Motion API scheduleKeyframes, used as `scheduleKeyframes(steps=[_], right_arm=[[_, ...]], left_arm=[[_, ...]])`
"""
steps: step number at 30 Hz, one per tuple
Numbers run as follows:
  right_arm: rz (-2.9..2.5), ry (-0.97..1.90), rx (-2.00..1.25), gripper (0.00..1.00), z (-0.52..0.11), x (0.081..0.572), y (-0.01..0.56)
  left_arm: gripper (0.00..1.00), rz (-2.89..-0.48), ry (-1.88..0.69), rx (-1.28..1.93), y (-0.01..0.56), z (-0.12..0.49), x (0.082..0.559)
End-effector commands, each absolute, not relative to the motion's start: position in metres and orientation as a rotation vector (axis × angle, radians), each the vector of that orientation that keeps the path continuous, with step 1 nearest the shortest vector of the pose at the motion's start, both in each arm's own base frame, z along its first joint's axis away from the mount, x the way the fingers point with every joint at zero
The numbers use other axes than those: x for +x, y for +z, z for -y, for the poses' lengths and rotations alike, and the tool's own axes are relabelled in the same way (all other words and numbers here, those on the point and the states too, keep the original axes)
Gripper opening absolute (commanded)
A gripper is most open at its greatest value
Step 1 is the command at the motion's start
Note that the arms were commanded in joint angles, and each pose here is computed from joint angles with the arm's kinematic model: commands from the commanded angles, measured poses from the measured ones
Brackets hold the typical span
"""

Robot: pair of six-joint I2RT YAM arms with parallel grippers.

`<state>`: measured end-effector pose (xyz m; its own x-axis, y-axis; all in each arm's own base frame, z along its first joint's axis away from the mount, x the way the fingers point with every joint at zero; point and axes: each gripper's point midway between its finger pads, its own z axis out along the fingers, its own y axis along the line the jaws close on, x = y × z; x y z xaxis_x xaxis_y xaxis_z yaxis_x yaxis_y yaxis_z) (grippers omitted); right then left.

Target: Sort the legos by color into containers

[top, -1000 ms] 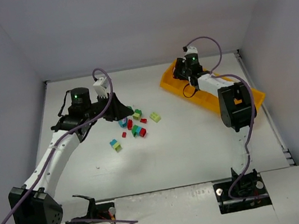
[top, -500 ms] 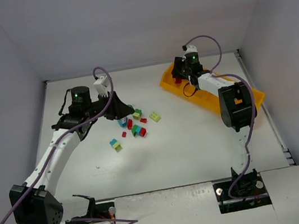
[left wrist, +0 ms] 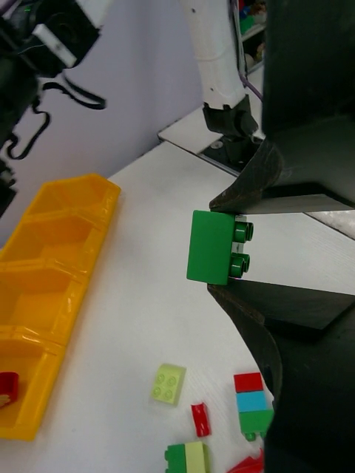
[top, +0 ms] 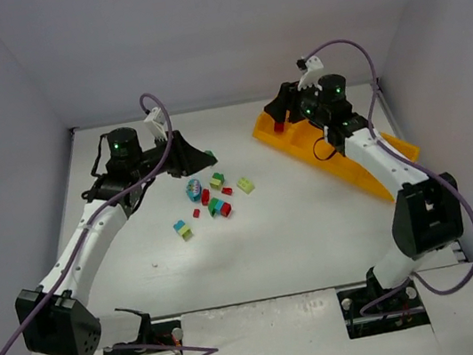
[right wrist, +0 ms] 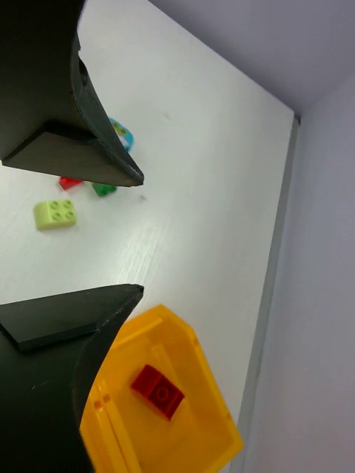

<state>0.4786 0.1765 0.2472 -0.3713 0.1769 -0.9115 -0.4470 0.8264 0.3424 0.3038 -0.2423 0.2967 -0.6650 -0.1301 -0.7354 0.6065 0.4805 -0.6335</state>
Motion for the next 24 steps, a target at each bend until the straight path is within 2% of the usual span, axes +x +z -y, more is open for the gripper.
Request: scheduleKeyframes(steps=[1, 4, 10, 16, 24], right_arm=[[-1.685, 0.780, -0.400, 0.52, -0.208, 0.433, 0.296], [-1.620, 0.870, -0.491, 0.53, -0.226, 0.396, 0.321], [-1.545, 0.935, -0.593, 0.57, -0.256, 0.353, 0.337], [-1.467, 0.938, -0.611, 0.58, -0.265, 0.336, 0.346], [-1.420, 0.924, -0.633, 0.57, -0.277, 0.329, 0.360]], left_arm=[[0.00, -1.803, -1.336, 0.370, 0.355, 0.254, 0.313], [0.00, -1.767, -1.435, 0.335, 0.370, 0.263, 0.313], [0.00, -1.790, -1.526, 0.163, 0.385, 0.269, 0.326], [0.00, -1.791, -1.670, -0.053, 0.392, 0.277, 0.341], [0.00, -1.835, -1.683, -0.113, 0.391, 0.291, 0.346]])
